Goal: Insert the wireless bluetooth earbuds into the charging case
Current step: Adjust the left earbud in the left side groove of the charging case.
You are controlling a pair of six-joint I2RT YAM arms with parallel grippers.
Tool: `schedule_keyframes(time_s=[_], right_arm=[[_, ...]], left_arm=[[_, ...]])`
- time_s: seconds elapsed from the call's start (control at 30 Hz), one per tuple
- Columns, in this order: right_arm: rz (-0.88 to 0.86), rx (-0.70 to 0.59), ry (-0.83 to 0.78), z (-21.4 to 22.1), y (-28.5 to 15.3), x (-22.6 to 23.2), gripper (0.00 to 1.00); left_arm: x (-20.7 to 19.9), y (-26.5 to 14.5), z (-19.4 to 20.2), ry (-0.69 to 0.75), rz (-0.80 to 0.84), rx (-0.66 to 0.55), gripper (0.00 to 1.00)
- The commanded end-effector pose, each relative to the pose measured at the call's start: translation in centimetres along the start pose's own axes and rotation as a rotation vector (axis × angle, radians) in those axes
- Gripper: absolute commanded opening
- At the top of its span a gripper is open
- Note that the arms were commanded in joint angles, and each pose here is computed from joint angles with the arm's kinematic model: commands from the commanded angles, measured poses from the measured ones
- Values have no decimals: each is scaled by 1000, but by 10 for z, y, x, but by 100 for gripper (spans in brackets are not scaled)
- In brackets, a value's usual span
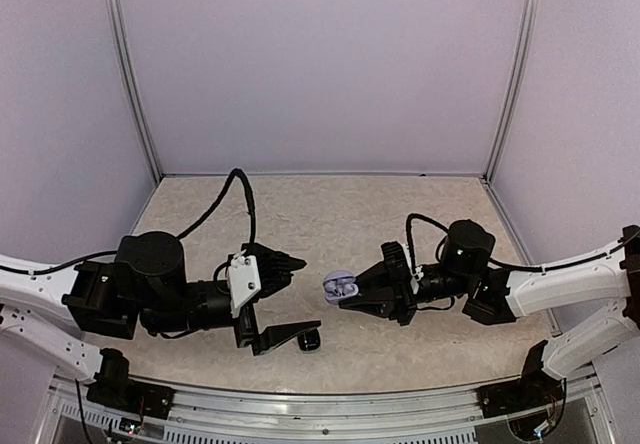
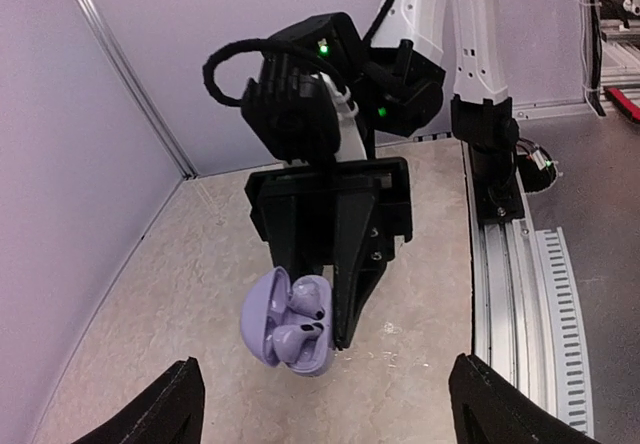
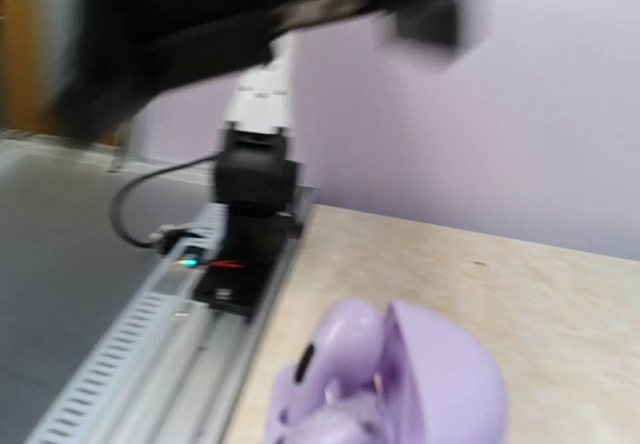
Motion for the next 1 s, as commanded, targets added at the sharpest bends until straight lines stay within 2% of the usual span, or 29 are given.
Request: schedule_keyframes(time_s=[0.0,0.2,0.5,0.97], right_arm=[[153,-26,-46,-4,-10,-4,0],[135,-36,-48,-3,-12,1,0],[116,-32,-40,-1,-11,5,0],[102,-30,-37,2,-10,7,0]], left_arm=[[-14,15,3,4,48,-23,80],[-18,28,8,9,43,-24,70],[-21,42,15,44,58,21,68],[-16,43,16,64,53,22,68]])
Point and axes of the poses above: each gripper's point midway between its finger pads, its own y axis out along the fingers, its own x axis along the line the jaws close on, z = x × y, the point moved 10 cm from there along -y, back along the fingers, and after that the axes turned 8 degrees about y, right-handed, at the moved point
